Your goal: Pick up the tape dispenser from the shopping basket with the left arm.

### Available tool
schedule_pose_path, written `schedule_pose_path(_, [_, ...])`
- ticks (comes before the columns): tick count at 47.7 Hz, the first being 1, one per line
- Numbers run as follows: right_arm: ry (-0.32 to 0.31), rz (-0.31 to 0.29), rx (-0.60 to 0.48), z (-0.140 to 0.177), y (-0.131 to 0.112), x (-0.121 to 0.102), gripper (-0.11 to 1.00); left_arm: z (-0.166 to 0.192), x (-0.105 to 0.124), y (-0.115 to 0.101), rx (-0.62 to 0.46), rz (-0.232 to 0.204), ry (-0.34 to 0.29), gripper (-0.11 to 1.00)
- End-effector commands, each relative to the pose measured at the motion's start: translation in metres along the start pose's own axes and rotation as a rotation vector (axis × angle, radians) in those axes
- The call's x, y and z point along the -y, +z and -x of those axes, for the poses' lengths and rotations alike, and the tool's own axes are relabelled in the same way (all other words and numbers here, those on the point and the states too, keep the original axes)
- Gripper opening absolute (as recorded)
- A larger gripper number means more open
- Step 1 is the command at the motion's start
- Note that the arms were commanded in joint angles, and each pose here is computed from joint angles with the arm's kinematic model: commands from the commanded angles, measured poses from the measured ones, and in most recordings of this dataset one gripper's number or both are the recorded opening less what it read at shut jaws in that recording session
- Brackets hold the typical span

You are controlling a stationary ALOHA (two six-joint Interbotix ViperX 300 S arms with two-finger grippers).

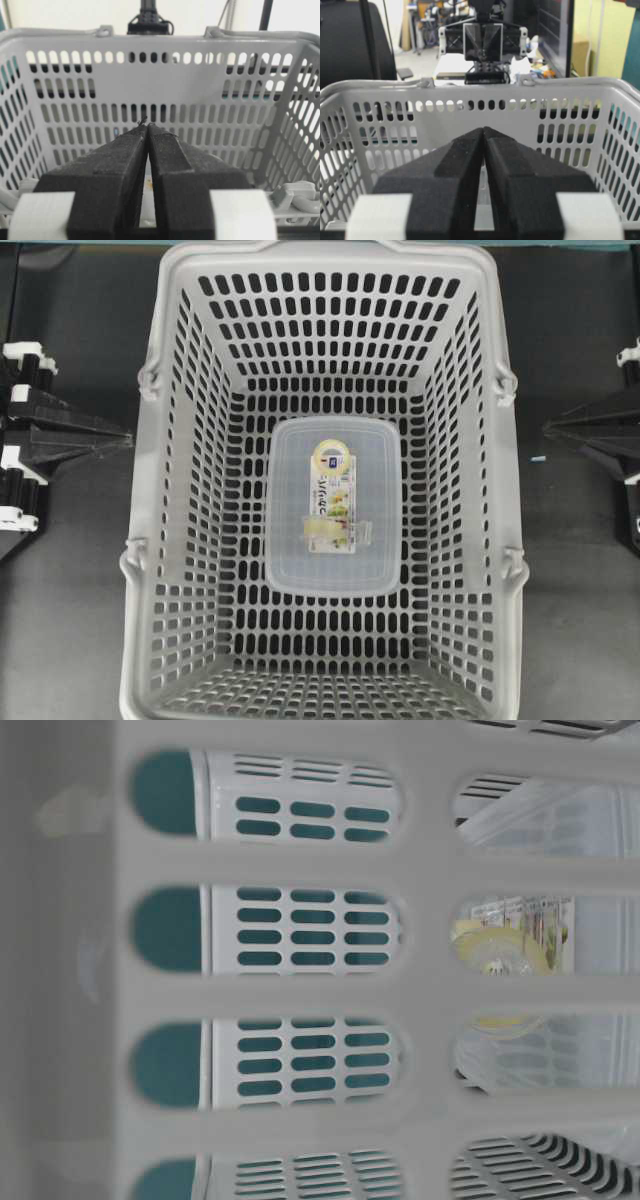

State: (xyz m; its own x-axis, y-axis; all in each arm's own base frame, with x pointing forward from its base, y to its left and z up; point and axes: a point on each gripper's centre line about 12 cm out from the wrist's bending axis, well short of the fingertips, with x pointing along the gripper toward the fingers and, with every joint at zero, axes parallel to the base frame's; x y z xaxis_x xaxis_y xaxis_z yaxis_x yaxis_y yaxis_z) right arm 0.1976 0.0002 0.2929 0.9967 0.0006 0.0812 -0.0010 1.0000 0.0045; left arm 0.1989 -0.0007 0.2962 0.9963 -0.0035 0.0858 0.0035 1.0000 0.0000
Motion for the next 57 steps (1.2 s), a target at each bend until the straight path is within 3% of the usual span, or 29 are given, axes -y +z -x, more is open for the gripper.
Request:
schedule_pose_path(1, [-0.008,-0.007,0.022,-0.002,0.008,0.002,0.0,-0.005,0.003,0.027,0.064,-0.013,-0.021,0.06])
schedule_pose_path(5, [-0.01,-0.013,0.02,0.0,0.008,0.002,0.0,-0.013,0.003,0.038,0.056,0.016,-0.017,0.0])
schedule_pose_path(10, [-0.011,-0.011,0.02,0.002,0.01,0.002,-0.01,-0.03,0.001,0.044,-0.054,0.039,-0.004,0.0])
schedule_pose_path(21, [-0.009,-0.012,-0.014,0.007,0.009,0.002,-0.01,-0.077,0.001,0.052,-0.302,0.036,0.006,0.0])
schedule_pose_path(32, [-0.011,-0.013,-0.049,0.008,0.007,0.002,0.0,-0.122,0.001,0.041,-0.549,0.028,0.016,0.0])
schedule_pose_path(39, [-0.011,-0.013,-0.044,0.009,0.008,0.002,0.1,-0.147,0.005,0.034,-0.631,0.021,0.008,0.02])
schedule_pose_path(44, [-0.011,-0.013,-0.044,0.009,0.008,0.002,0.29,-0.162,0.009,0.029,-0.674,0.016,0.001,0.19])
schedule_pose_path(53, [-0.003,-0.012,-0.035,0.009,0.01,0.0,0.65,-0.19,0.018,0.007,-0.812,0.007,-0.013,0.74])
schedule_pose_path(57, [0.0,-0.012,-0.038,0.009,0.009,0.0,0.74,-0.201,0.021,-0.008,-0.89,0.002,-0.015,0.89])
